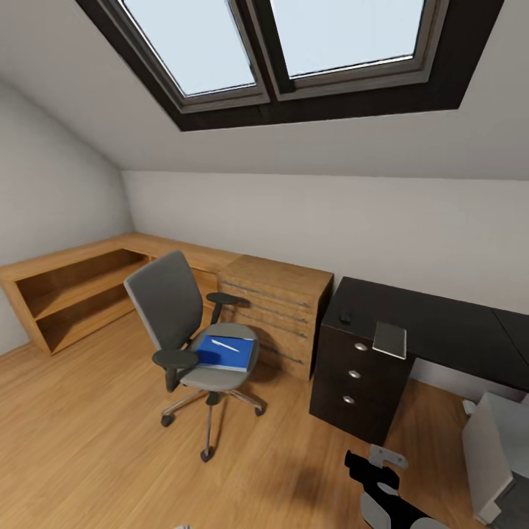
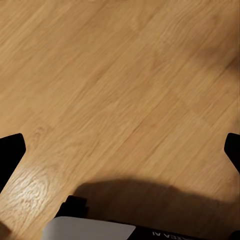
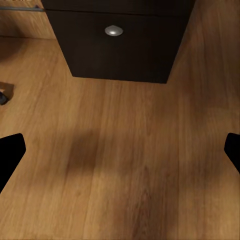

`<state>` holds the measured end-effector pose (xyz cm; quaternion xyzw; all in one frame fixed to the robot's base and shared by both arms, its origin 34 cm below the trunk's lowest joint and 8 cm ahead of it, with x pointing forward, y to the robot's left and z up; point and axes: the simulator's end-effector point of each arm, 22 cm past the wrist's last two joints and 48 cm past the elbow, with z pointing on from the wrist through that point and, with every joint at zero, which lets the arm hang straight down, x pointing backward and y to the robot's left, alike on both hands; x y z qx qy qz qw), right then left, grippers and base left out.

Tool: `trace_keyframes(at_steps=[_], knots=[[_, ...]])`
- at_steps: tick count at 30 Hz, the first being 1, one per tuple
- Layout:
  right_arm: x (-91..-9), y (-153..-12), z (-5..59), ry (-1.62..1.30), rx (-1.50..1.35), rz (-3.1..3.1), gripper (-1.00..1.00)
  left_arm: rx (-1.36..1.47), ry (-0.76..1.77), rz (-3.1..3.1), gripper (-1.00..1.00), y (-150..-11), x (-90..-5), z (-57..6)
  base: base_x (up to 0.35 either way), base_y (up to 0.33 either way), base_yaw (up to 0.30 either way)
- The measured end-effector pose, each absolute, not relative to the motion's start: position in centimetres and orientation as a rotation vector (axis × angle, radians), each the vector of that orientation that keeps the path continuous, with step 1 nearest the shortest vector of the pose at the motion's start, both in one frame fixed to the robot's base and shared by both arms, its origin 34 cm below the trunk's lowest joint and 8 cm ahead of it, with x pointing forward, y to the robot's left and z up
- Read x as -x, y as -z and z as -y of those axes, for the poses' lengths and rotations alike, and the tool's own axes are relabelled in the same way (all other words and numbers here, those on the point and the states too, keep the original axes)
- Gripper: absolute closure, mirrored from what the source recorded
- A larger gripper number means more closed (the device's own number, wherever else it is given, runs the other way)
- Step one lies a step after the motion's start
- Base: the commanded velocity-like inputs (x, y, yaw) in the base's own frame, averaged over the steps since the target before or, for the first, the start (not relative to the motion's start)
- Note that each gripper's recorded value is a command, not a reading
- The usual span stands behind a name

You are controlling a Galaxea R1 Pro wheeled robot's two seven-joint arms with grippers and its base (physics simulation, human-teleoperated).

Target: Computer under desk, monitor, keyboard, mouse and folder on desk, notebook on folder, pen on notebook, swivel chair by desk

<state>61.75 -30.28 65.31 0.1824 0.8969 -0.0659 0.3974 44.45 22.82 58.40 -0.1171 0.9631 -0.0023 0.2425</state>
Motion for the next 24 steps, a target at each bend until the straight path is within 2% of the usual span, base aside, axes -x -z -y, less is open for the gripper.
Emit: trace_keyframes(at_steps=[17, 24], knots=[[-61.2, -66.8, 30.6, 0.179, -0.458, -2.281, -1.0, 0.336, -0.014, -2.648, -1.0, -59.8, -43.7, -23.6, 0.005, -0.004, 0.0], [-61.2, -68.5, 31.2, 0.224, -0.358, -2.218, -1.0, 0.353, -0.139, -2.787, -1.0, -57.1, -37.2, -26.9, 0.0, 0.0, 0.0]])
